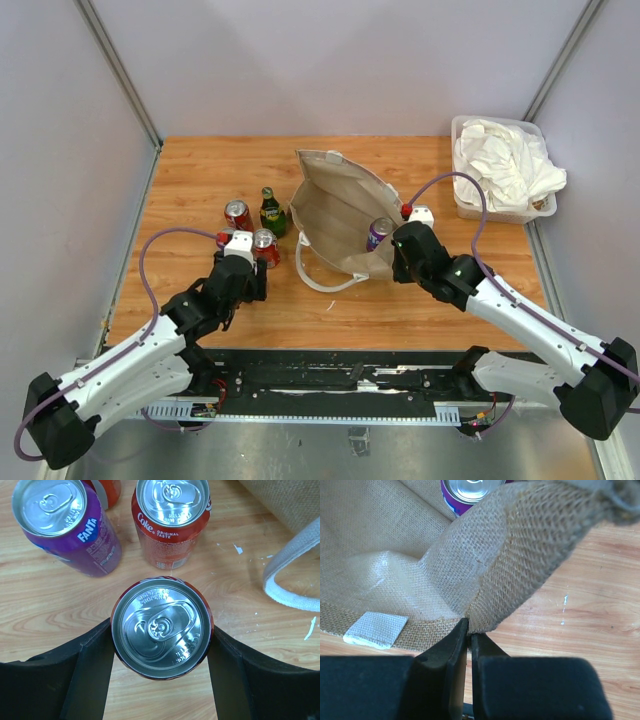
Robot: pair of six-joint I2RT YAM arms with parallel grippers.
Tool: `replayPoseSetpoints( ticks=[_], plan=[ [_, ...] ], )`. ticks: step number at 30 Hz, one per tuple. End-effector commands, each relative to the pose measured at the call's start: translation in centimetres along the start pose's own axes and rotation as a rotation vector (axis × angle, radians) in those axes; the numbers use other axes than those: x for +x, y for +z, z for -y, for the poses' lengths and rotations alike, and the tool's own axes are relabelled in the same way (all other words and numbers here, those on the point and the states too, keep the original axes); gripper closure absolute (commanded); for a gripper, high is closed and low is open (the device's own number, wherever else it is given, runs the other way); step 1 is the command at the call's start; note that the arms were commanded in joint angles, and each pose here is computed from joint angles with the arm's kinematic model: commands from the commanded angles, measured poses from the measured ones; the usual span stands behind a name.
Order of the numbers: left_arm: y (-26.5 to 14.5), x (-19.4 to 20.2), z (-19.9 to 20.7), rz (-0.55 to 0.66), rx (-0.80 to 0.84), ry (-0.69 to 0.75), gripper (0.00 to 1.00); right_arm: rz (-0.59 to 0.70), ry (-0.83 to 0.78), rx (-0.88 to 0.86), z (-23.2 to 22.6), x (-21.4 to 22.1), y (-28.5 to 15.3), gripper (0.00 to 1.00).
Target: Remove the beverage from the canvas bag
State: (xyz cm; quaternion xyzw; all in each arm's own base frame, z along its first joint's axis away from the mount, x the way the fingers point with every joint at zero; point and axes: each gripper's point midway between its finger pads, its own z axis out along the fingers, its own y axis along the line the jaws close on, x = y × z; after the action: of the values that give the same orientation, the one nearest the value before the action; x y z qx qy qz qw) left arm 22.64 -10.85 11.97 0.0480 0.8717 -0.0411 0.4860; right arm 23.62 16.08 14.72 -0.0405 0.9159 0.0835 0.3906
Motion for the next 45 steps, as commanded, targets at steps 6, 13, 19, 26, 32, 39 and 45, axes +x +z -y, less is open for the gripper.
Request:
replayPoseSetpoints(
  ticks=[6, 13, 19, 26, 32, 39, 45],
  plan=[
    [1.4, -2.9, 1.6, 0.144, 0.035, -0.076, 0.91, -0.065, -0.051, 0.035, 1.0, 2.1, 0.1, 0.93],
    [2.0, -2.9, 1.8, 0.146, 0.032, -0.059, 0.81, -0.072, -0.052, 0.034, 0.9, 2.3, 0.2, 0.93],
    [2.7, -2.1, 2.1, 0.086, 0.017, -0.045, 0.55, -0.070, -0.054, 0.032, 0.9, 2.2, 0.2, 0.93],
    [2.8, -1.7, 1.8, 0.054, -0.015, -0.050, 0.31, -0.077, -0.052, 0.033, 0.9, 2.4, 0.3, 0.93],
    [1.9, -3.3, 1.7, 0.088, -0.011, -0.064, 0.22, -0.075, -0.055, 0.035, 0.9, 2.4, 0.3, 0.93],
    [0.8, -5.4, 2.0, 0.110, 0.010, -0.061, 0.12, -0.072, -0.053, 0.026, 0.6, 2.1, 0.4, 0.92],
    [-1.3, -10.5, 3.5, 0.196, 0.090, -0.071, 0.13, -0.064, -0.054, 0.031, 0.8, 2.0, 0.1, 0.93]
  ],
)
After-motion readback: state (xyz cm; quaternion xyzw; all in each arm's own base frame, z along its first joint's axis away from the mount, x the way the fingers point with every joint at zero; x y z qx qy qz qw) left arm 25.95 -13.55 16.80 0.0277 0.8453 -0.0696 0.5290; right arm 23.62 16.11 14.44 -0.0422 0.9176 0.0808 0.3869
